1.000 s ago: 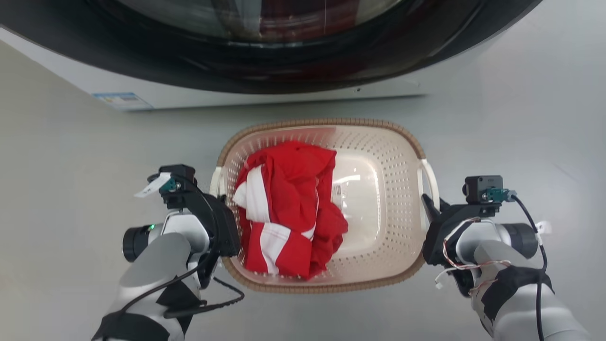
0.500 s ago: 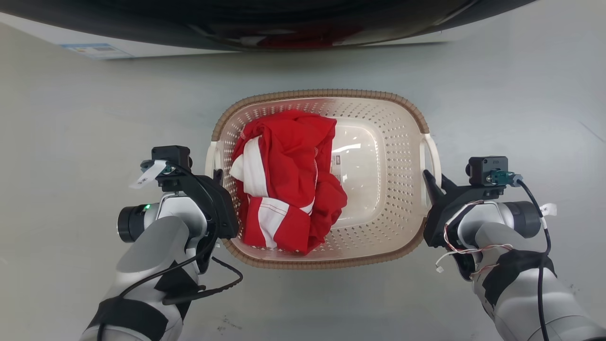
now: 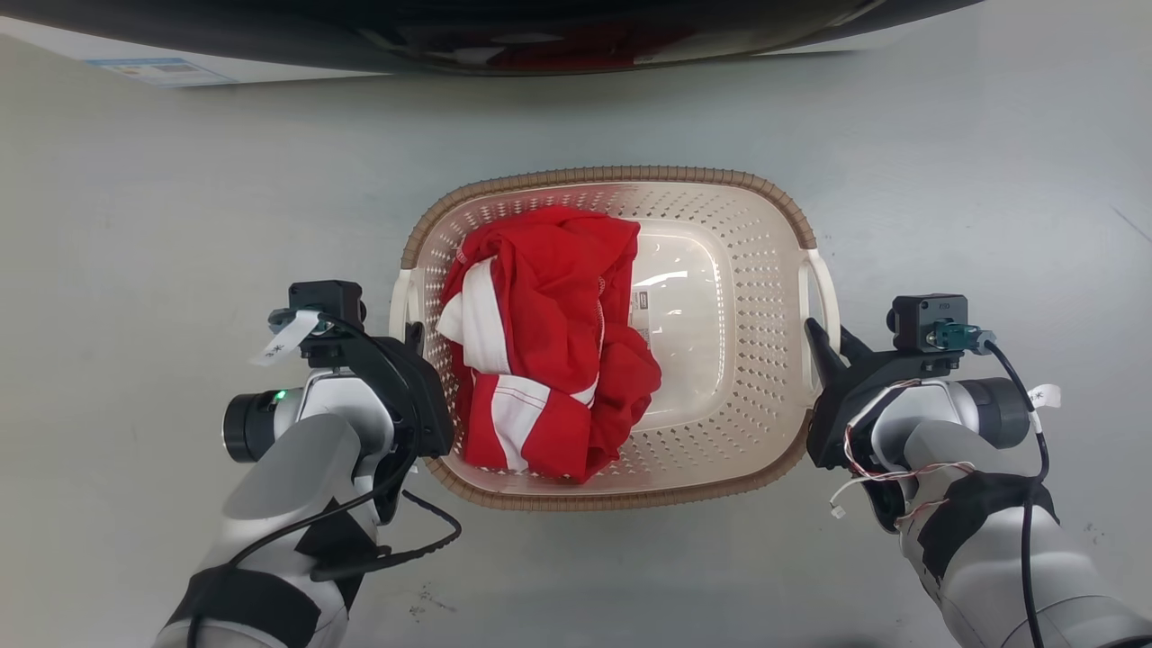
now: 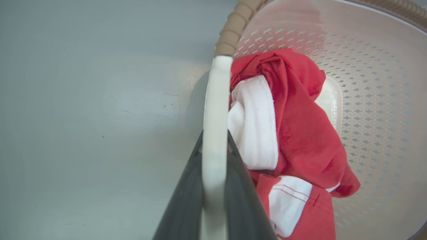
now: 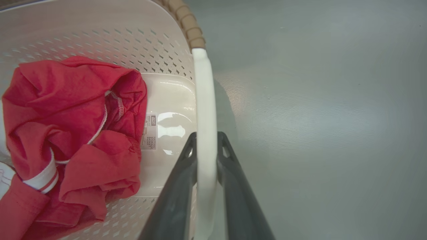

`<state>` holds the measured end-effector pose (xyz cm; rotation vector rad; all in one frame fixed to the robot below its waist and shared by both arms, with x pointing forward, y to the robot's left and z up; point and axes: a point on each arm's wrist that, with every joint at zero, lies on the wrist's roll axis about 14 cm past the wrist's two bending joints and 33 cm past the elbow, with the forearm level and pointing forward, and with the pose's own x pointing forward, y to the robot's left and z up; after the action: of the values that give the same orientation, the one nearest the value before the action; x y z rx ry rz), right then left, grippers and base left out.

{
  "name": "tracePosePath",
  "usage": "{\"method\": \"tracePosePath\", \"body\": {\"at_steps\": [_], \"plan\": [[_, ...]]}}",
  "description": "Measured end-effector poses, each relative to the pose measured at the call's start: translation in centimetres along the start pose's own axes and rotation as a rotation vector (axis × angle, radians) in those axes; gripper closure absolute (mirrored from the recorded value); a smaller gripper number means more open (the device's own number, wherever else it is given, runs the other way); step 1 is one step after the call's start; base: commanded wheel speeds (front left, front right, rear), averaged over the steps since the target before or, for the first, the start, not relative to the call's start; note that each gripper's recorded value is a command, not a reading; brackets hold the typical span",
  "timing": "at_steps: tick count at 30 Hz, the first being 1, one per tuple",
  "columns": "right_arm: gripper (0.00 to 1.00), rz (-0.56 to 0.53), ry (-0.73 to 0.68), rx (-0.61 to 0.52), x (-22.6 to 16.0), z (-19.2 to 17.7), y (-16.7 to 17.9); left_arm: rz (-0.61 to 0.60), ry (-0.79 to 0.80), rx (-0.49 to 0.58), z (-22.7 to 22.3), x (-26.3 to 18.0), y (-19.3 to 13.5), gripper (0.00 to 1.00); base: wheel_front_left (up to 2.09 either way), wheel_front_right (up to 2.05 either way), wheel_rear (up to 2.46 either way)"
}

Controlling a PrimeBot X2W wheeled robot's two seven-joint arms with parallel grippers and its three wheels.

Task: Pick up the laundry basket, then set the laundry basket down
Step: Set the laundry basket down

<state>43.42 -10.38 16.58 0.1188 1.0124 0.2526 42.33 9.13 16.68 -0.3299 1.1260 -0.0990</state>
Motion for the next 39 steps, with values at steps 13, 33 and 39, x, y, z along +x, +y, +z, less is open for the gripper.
{"method": "tracePosePath", "body": {"at_steps": [13, 33, 39], "plan": [[1.00, 0.010, 0.002, 0.000, 0.4, 0.0, -0.1, 0.001, 0.016, 0.002, -0.2, 0.5, 0.1, 1.00, 0.00, 0.00, 0.00], [0.00, 0.013, -0.046, -0.018, -0.3, 1.6, -0.1, -0.009, -0.006, 0.004, 0.9, -0.6, 0.1, 0.00, 0.00, 0.00, 0.00], [0.00, 0.009, -0.084, -0.022, -1.0, 2.7, -0.1, -0.009, -0.057, 0.014, 2.1, -1.3, -0.1, 0.00, 0.00, 0.00, 0.00]]}}
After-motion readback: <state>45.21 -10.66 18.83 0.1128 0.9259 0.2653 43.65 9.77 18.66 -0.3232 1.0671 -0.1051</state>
